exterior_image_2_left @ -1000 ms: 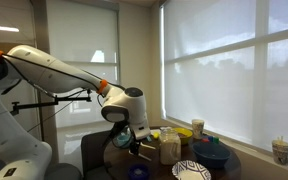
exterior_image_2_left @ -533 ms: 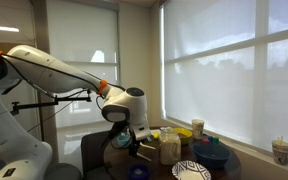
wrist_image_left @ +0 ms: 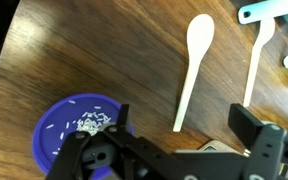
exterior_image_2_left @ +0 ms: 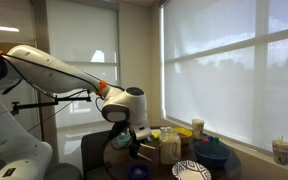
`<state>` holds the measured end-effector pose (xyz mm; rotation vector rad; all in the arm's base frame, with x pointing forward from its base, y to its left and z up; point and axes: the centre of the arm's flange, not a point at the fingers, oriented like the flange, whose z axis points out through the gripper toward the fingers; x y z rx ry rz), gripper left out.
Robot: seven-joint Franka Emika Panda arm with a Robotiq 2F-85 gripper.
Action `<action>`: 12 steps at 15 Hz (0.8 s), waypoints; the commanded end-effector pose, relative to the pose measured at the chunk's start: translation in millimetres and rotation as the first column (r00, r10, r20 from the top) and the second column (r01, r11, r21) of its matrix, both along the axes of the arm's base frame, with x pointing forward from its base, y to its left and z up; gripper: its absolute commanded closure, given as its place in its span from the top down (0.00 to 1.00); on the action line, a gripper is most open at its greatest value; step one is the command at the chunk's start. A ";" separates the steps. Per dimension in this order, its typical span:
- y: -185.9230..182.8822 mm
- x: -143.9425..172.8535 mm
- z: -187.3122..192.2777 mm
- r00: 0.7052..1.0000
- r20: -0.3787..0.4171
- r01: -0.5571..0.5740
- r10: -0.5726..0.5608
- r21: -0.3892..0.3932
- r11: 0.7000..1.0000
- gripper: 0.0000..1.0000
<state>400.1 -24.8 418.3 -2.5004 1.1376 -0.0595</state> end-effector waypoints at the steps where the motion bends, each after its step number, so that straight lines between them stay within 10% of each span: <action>1: -8.5 3.3 -2.1 0.999 -0.012 -0.037 0.035 -0.133 0.990 1.00; 12: -17.7 11.5 -24.7 0.994 -0.052 -0.102 0.092 -0.273 0.957 0.86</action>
